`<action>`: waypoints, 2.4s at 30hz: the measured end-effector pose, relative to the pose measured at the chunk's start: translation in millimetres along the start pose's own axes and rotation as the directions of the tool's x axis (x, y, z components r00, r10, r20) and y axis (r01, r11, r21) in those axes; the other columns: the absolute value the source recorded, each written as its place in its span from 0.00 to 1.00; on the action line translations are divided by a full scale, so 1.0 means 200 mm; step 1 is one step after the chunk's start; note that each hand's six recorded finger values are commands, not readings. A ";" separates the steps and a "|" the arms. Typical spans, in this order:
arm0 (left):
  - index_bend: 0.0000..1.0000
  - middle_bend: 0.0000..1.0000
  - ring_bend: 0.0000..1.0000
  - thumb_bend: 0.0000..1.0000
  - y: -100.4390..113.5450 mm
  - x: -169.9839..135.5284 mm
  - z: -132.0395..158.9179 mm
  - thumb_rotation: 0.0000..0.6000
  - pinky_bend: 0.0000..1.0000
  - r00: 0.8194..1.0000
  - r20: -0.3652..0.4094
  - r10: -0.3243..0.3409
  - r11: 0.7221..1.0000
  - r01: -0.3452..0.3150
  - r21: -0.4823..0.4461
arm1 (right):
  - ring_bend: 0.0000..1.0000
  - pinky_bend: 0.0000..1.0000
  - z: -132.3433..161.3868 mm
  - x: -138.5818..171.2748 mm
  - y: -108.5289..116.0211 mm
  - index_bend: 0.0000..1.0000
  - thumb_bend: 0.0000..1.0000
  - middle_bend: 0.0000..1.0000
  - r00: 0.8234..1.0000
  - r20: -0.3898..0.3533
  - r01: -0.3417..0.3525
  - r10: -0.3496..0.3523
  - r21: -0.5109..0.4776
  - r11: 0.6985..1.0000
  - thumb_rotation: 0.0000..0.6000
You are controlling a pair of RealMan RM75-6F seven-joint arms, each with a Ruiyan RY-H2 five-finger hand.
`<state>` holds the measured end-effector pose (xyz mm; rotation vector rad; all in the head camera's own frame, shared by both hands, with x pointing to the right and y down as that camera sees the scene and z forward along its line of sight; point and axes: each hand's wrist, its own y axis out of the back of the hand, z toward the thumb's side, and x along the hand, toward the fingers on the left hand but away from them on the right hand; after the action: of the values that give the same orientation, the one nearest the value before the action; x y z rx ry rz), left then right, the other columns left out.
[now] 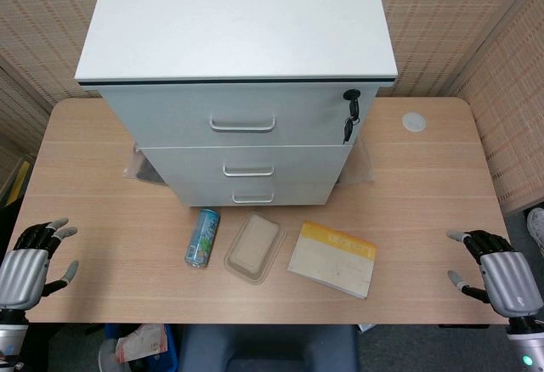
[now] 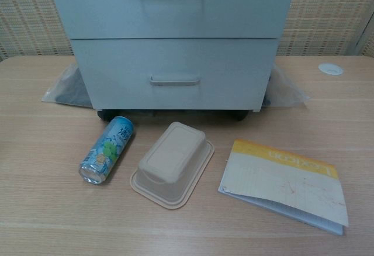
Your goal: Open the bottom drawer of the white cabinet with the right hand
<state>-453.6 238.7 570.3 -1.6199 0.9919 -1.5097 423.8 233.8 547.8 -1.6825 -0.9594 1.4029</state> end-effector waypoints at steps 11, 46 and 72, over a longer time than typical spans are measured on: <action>0.26 0.19 0.16 0.33 -0.01 0.00 0.00 1.00 0.15 1.000 -0.003 -0.007 1.000 0.007 -0.001 | 0.24 0.27 0.03 -0.01 0.00 0.27 0.21 0.35 1.000 -0.029 -0.004 0.004 -0.002 1.000 1.00; 0.26 0.19 0.16 0.32 0.01 0.03 0.04 1.00 0.15 0.999 0.040 -0.011 1.000 0.010 0.019 | 0.96 0.85 0.84 -0.51 -0.18 0.10 0.21 0.92 0.914 -0.355 -0.112 0.196 0.243 0.964 1.00; 0.26 0.19 0.16 0.32 0.01 0.04 0.05 1.00 0.15 0.999 0.050 -0.019 1.000 0.018 0.023 | 0.97 0.85 1.31 -0.76 -0.37 0.11 0.22 0.93 0.874 -0.405 -0.165 0.269 0.273 0.948 1.00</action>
<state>-444.0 231.3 571.9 -1.6472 0.9321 -1.4798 140.1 151.4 645.3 -1.8575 -0.3448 1.1435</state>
